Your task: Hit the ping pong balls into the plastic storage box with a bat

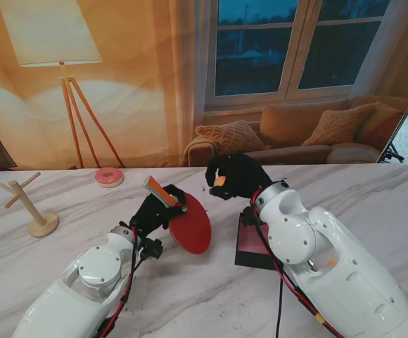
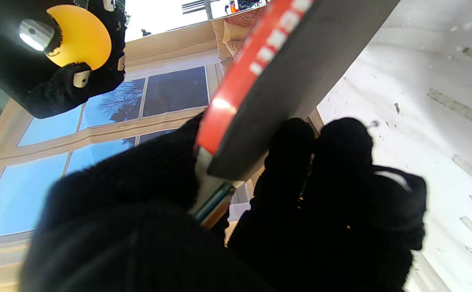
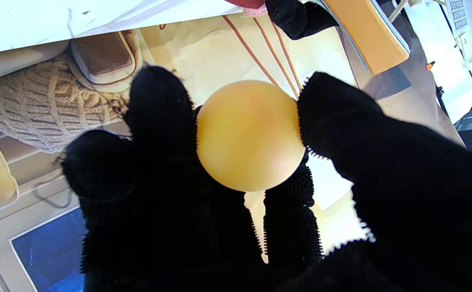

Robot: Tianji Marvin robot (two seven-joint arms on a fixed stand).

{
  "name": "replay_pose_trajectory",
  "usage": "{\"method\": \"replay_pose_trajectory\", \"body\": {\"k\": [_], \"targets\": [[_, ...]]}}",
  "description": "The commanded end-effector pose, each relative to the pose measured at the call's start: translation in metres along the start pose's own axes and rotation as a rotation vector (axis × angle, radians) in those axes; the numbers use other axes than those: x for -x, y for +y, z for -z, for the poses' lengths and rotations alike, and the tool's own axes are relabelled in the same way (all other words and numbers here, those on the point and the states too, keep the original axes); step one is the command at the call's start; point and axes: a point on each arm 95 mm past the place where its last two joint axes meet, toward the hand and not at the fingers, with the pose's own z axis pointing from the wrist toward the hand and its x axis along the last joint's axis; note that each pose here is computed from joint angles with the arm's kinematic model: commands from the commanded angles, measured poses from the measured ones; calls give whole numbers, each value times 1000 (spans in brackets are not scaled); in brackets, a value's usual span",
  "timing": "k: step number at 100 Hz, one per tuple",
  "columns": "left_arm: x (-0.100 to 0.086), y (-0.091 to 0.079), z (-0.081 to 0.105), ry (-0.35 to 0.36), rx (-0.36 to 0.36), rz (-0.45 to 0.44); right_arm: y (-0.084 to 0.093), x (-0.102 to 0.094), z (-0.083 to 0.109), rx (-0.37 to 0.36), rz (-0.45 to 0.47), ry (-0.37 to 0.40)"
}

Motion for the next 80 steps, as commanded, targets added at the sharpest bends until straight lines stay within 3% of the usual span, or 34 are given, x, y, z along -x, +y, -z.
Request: {"method": "replay_pose_trajectory", "body": {"k": [1,54,80], "targets": [[-3,3,0,6,9,7,-6,0,-1,-29,-9,-9],[-28,11,-17,89,27,62,2,6,6,-19,53,0],[-27,13,-18,72,45,38,2,12,7,-28,51,-17]]}}
